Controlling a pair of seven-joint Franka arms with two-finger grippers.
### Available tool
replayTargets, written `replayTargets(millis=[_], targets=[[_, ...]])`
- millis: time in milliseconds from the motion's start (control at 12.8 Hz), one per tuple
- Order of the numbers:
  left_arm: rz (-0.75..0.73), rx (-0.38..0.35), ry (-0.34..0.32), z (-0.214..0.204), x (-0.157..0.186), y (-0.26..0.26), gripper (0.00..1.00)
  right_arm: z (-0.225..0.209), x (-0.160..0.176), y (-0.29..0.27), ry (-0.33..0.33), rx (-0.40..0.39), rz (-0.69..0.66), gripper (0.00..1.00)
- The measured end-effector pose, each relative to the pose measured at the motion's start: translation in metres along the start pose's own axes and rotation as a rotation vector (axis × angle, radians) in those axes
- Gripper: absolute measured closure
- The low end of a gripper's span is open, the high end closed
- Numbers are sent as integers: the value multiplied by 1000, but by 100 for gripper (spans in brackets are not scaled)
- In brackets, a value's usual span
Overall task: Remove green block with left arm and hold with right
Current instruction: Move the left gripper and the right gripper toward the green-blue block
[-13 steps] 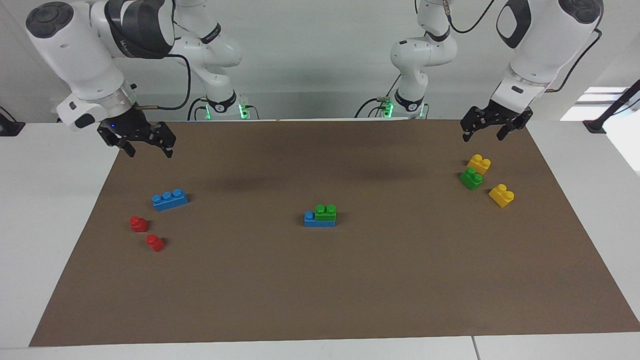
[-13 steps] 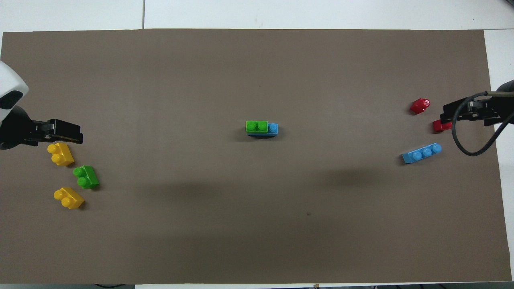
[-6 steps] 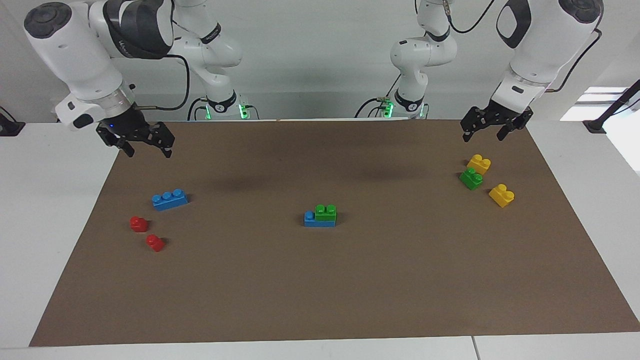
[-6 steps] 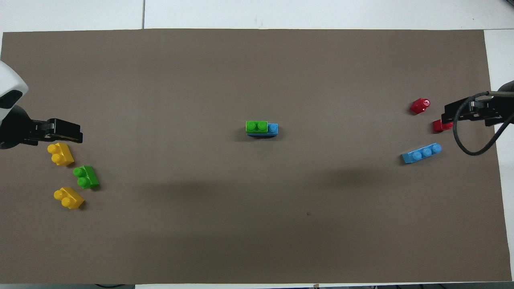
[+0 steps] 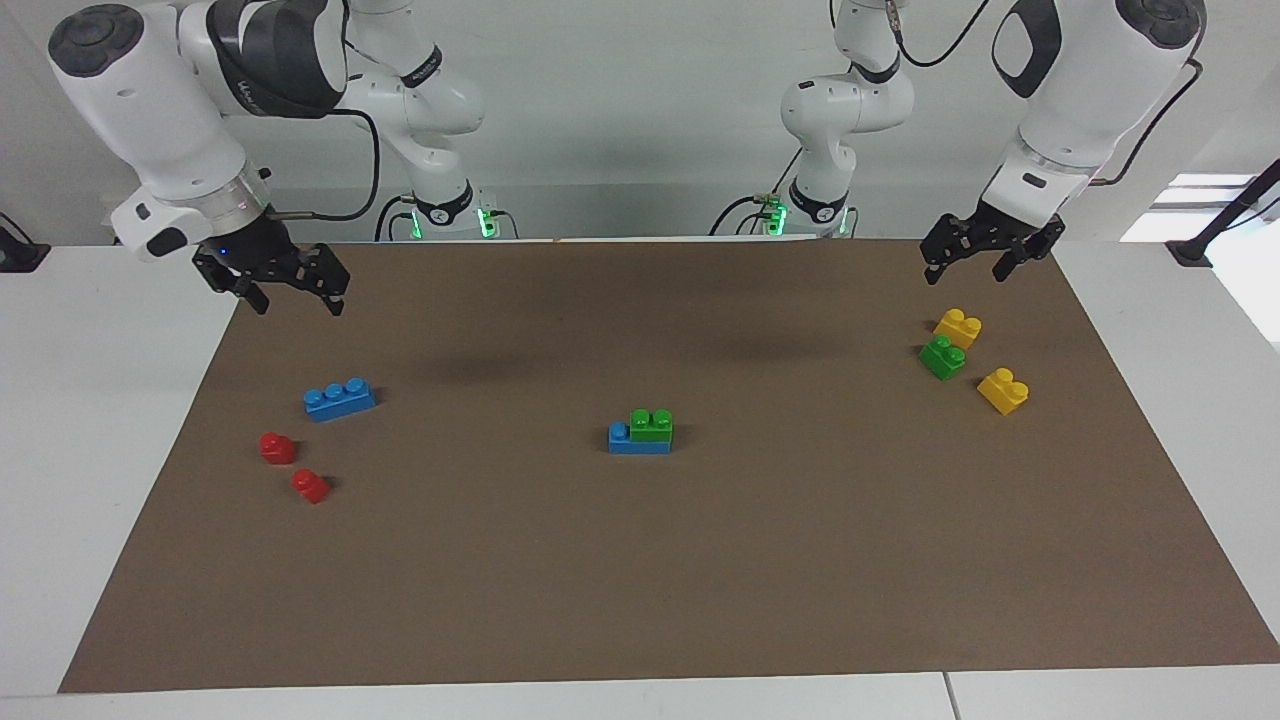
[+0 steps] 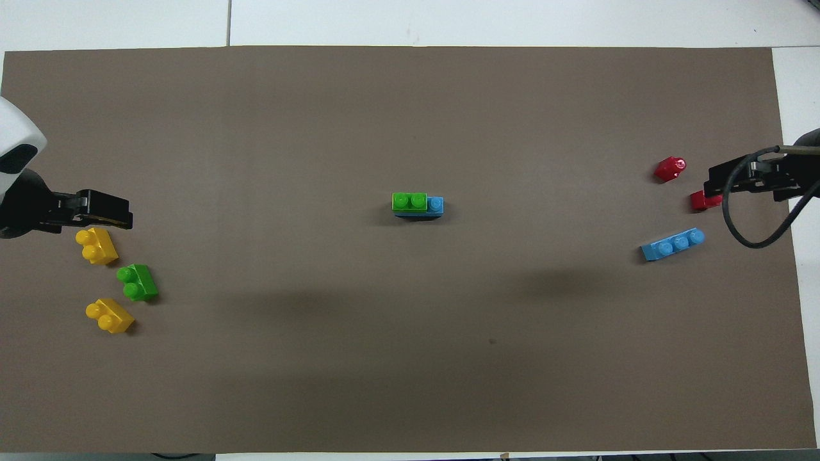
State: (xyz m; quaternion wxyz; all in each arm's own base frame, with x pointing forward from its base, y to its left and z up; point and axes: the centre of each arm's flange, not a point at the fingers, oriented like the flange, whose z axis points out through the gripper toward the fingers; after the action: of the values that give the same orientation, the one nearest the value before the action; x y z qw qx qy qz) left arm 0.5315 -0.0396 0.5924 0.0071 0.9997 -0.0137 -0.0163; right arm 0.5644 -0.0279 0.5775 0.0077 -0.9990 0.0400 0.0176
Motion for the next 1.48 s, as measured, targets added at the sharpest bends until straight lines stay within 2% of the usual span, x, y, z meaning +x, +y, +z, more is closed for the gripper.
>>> replayTargets(millis=[312,468,701,857,1013,1169,1481], targets=[[1,1,1,-2,-2,1,0,-1,1,0,13,0,6,0],[-13,1,-8,-1,-3,1,0,-3,3,0,29,2,68,0],[-148,2,-11,-1,-3,4,0,-4,9,0,84,10,192,0],[-281,-7,-16,1,-4,12,0,3,10,0,81,14,278,0],[-423,-39,-33,4,-6,25,0,11,9,-2,64,16,413,0],[-578,-65,-56,7,-9,38,0,17,8,-8,45,37,606,0],[-828,-67,-81,9,-20,85,0,32,5,-41,-61,146,1038,0]])
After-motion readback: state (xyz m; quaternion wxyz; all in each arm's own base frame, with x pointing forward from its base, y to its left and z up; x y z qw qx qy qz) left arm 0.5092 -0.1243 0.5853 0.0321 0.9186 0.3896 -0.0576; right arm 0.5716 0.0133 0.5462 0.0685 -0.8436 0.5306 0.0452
